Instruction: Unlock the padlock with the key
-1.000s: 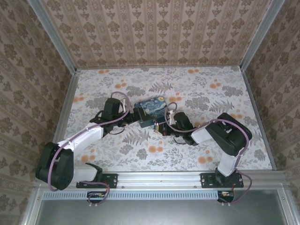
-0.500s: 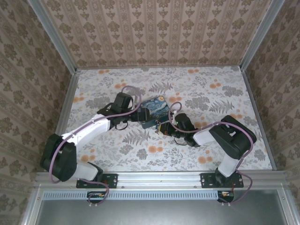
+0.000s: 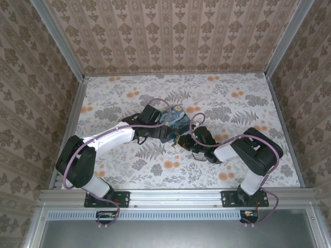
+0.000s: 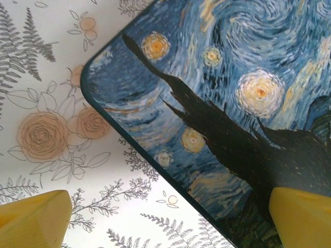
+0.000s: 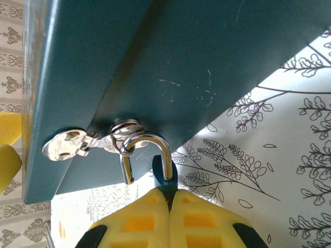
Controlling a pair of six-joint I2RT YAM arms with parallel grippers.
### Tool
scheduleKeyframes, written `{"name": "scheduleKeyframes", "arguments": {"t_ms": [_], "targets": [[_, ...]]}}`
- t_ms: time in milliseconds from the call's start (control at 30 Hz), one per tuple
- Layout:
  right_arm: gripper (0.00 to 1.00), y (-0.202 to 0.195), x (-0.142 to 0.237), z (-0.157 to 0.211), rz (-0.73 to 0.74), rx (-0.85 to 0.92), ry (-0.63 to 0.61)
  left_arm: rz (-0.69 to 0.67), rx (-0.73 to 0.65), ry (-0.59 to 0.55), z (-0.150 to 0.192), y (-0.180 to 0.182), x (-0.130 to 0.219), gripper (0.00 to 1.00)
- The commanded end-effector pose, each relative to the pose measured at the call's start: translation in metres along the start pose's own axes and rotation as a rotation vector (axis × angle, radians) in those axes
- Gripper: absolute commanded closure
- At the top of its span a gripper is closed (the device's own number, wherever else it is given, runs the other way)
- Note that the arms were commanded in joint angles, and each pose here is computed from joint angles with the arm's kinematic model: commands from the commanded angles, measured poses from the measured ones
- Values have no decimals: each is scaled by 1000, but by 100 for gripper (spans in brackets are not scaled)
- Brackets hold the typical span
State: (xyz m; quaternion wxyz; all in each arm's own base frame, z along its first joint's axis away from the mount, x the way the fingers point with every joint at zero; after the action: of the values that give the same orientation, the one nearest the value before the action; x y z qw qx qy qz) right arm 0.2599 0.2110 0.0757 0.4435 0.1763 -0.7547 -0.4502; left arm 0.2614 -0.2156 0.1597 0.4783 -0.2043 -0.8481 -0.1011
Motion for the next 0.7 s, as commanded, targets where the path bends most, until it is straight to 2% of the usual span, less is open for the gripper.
{"name": "scheduleKeyframes", "arguments": {"t_ms": [0, 667], "targets": [[100, -2, 2, 0, 2, -43, -32, -71, -49, 24, 1, 3, -3, 0], [100, -3, 1, -17, -41, -180, -168, -97, -106, 98, 21, -5, -22, 0]]}}
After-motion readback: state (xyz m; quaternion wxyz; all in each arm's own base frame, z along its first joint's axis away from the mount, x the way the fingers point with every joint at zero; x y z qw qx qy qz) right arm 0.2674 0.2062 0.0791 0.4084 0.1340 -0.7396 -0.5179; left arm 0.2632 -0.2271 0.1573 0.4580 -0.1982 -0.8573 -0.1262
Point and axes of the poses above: each hand's point on the last joint's axis, 136 mm out from that joint toward the fingers, its own x axis back along the fingers, its own y axis along the line the jaws close on, z = x × y, the point moved 8 cm from there along x, back along the fingers, and after that the axes turned 8 degrees about -x, right-handed, at the moved point
